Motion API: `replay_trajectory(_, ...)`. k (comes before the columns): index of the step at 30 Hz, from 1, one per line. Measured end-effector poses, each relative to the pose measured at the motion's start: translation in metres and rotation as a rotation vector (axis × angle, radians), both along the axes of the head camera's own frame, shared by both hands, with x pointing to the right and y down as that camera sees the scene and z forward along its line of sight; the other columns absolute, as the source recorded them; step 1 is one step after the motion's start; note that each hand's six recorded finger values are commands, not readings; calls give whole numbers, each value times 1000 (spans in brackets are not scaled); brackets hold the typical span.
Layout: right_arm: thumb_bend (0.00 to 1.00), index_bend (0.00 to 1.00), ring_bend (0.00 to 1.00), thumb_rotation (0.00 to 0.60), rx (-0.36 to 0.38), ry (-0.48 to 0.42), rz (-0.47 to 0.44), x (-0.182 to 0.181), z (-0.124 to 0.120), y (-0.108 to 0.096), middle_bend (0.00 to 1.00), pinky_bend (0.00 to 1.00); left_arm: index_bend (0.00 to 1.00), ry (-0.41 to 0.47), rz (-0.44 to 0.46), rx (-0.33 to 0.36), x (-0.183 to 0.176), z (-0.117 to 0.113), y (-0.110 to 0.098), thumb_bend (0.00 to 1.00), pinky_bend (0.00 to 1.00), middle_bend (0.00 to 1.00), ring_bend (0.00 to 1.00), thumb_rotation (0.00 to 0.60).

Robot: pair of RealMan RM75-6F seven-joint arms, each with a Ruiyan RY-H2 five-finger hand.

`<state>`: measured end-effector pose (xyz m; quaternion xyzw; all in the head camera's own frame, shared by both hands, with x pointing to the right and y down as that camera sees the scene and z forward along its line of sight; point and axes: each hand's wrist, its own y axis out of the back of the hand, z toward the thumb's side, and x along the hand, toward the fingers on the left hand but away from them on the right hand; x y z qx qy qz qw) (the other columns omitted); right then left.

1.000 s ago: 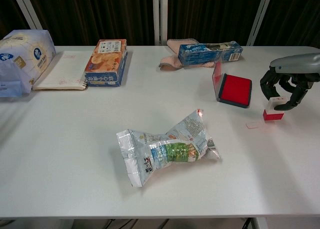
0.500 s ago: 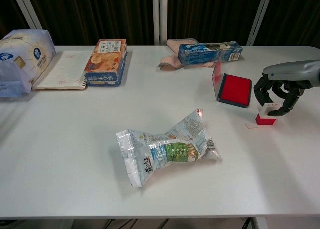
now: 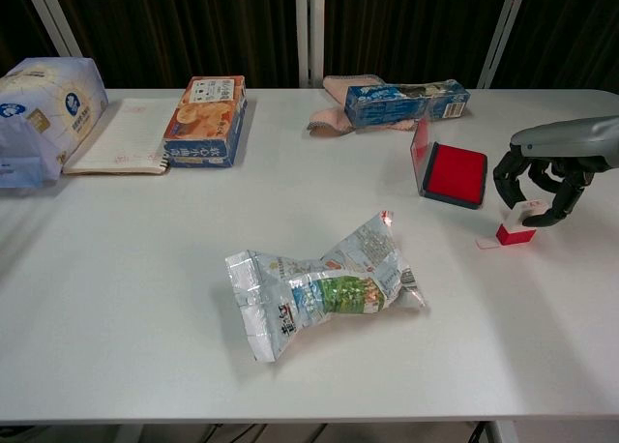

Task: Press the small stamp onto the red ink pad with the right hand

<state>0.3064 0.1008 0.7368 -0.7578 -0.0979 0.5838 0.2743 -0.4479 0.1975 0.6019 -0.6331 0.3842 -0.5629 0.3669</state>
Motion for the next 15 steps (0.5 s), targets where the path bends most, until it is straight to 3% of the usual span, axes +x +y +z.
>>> replay_trajectory(15, 261, 373, 741, 600, -12, 6, -21, 0, -2, 0, 350, 978, 0, 0, -1, 0, -1, 0, -1, 0, 170, 65, 77, 111)
